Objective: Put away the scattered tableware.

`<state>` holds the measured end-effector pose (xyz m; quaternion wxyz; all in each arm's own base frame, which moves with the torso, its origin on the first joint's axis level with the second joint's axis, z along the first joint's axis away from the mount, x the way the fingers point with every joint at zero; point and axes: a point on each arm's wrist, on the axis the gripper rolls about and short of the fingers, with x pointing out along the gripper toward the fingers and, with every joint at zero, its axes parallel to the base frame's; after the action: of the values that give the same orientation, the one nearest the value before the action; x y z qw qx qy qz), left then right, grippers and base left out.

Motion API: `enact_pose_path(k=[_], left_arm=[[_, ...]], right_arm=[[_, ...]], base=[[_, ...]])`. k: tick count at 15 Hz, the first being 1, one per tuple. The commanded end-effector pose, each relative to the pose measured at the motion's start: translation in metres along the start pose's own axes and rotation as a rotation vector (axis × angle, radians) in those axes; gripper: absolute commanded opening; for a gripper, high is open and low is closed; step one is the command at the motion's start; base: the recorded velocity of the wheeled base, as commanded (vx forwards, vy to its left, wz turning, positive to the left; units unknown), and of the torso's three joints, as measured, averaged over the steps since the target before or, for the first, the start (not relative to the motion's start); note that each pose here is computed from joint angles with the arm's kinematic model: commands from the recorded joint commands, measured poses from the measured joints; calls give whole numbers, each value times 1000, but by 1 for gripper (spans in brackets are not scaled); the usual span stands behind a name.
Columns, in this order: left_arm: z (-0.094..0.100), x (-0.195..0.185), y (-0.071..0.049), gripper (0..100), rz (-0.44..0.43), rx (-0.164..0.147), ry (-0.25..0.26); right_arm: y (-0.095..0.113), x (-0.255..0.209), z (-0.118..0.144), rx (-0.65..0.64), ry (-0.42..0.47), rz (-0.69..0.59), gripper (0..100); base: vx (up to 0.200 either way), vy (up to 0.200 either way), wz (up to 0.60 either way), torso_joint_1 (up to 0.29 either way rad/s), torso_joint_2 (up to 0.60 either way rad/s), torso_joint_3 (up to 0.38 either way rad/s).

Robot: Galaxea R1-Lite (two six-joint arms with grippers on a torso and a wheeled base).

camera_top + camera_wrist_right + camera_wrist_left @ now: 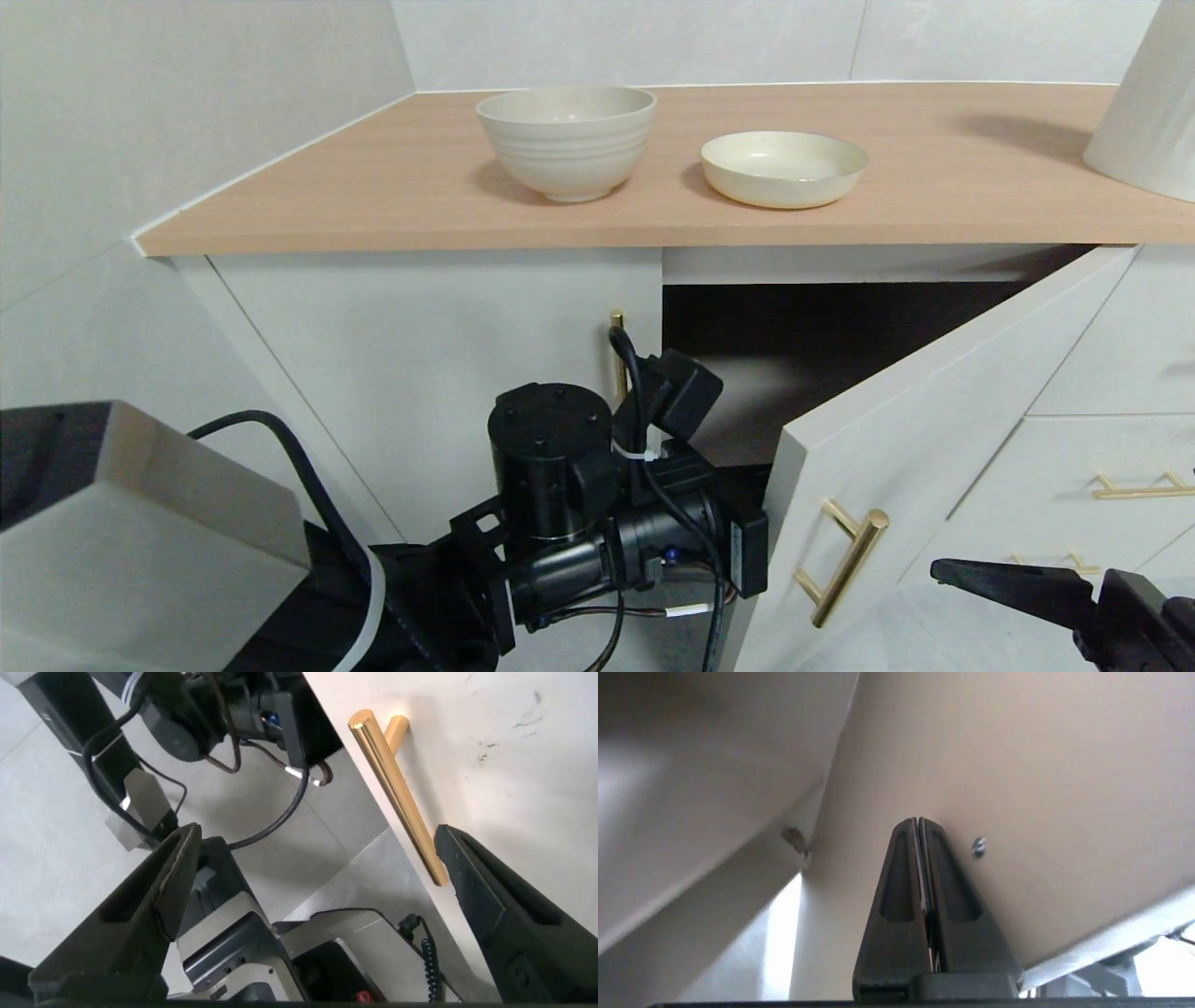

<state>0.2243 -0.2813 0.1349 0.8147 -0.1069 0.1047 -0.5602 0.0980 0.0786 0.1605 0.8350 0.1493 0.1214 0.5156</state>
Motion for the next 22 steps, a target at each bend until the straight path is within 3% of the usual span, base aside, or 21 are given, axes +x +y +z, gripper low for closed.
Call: enact_pose_path(k=[1,9,12,13,15,17,20,22], left_arm=[[4,3,-1,0,-6,-4,-3],[4,10,-1,0,-17,-7,7],[3,32,10,0,-6,-12,17],[5,48,35,0,44,-27,37],[8,57,42,0,49,-23,22],[8,58,39,0,42,-22,23],[7,62,22,0,14,-15,20],[8,64,11,0,-4,-10,15]], right_arm=[[1,-1,0,-2,-3,3,100],[0,-2,-4,9,15,-1,100],[0,-2,-3,8,14,-2,100],[0,-2,-3,6,11,-1,100],[2,-3,-1,-1,-2,2,100],[5,-5,3,-17,-27,12,100],[32,-23,24,-113,-134,184,100],[39,-30,30,-108,-136,202,100]], base=[[0,0,0,0,0,0],[-175,0,0,2,3,1],[0,0,0,0,0,0],[0,0,0,0,0,0],[0,0,0,0,0,0],[0,0,0,0,0,0],[0,0,0,0,0,0],[0,0,0,0,0,0]])
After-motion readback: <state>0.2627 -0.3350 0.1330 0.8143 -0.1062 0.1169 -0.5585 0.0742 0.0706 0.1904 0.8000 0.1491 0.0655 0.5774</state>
